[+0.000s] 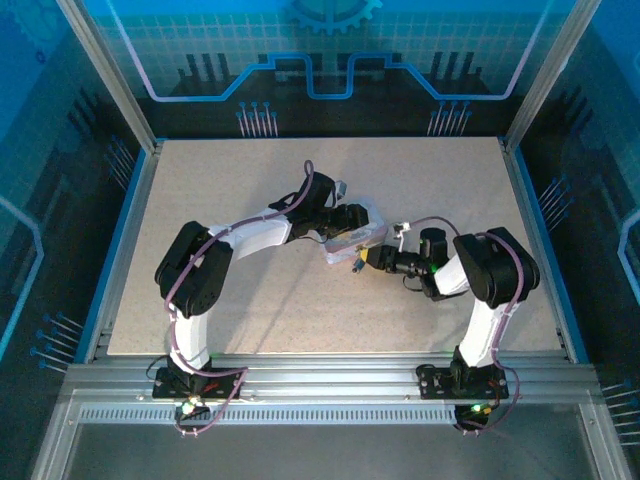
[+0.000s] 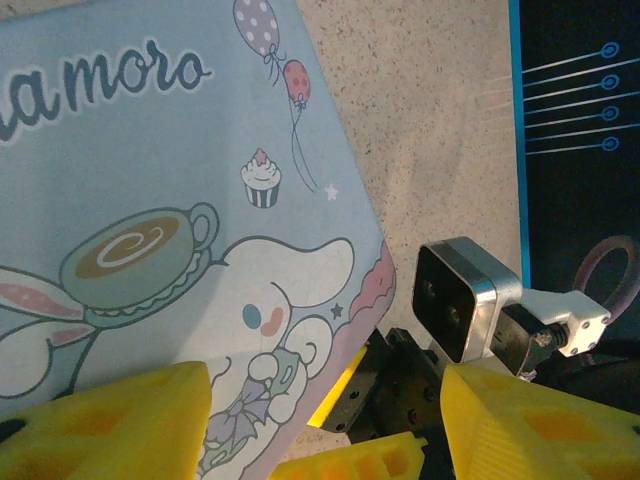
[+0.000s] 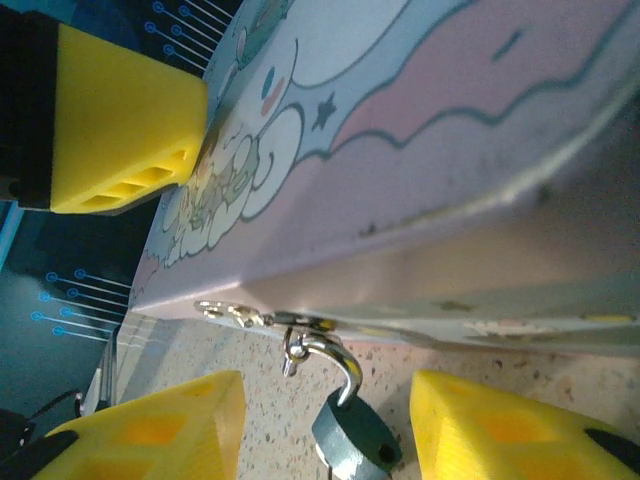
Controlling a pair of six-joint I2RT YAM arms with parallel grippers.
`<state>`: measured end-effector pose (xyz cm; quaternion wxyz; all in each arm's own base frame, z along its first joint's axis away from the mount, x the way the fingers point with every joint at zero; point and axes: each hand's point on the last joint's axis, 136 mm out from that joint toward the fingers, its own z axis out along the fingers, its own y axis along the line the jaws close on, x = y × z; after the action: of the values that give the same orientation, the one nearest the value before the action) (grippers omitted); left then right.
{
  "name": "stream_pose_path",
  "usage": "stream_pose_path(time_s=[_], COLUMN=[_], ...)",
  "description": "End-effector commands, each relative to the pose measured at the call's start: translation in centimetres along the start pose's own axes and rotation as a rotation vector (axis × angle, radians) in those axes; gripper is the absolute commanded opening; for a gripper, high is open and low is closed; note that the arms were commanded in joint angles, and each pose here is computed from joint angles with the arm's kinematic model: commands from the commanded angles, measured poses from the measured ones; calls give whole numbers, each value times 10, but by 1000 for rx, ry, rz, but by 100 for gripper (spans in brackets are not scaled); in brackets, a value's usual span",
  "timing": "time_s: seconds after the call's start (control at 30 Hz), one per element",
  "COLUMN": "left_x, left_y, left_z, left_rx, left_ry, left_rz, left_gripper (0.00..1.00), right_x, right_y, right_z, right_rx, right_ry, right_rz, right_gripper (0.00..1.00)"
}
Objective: Unlock the padlock with the key
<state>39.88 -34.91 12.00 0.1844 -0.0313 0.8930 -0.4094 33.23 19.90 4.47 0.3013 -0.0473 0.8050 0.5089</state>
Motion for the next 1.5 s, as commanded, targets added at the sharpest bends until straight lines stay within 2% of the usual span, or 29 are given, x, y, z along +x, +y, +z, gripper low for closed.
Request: stream_pose_path(time_s=[0.0,0.53,1.27,1.47], left_x=[4,6,4,4], left_y=[14,17,18,21], left_z=[7,7,4,4], left_rx=[-29,-35,-40,-44], left_ry=[2,0,-10,-9], left_rz=[-15,-22,-22,-26], left_gripper=[63,63,64,64], right_x=[3,14,16,16], right_y=[-2,-5,-5,-8], right_z=[7,10,15,16], right_rx=[-12,-20,-25,-14], right_ry=[8,25,25,20], right_rz=[3,39,57,65], right_gripper=[47,35,26,19])
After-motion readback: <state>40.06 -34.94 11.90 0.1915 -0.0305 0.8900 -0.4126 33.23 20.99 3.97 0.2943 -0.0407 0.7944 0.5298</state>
